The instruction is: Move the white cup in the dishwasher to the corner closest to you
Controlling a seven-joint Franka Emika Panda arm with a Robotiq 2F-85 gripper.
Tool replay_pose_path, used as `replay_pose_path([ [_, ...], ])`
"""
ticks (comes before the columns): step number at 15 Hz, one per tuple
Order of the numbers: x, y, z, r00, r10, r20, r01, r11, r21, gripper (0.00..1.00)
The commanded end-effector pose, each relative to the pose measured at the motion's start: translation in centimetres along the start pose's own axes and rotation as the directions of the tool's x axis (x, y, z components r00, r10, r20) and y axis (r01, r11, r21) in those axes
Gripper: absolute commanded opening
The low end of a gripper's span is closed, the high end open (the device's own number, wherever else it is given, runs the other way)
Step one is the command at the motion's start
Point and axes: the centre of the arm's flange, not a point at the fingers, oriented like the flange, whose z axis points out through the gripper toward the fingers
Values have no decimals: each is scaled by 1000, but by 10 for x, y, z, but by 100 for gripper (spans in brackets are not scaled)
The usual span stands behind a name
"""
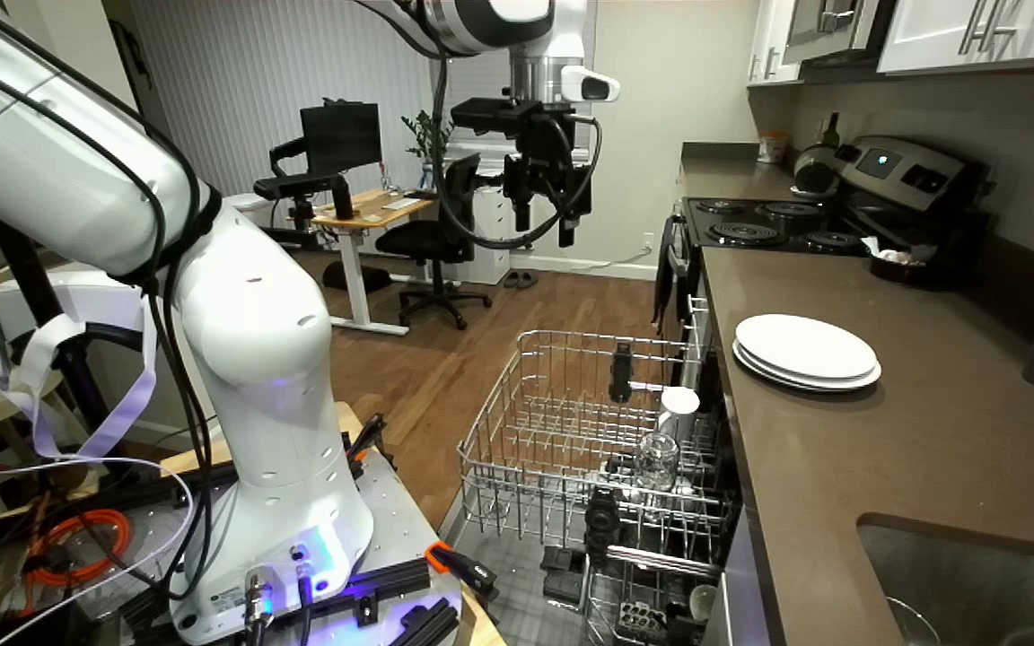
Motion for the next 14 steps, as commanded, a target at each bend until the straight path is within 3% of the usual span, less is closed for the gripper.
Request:
replay_pose_path([
  [1,0,0,0,1000,0,0,0,1000,0,100],
  [8,0,0,0,1000,0,0,0,1000,0,100],
  [14,51,6,22,997,-81,1,81,993,-91,100],
])
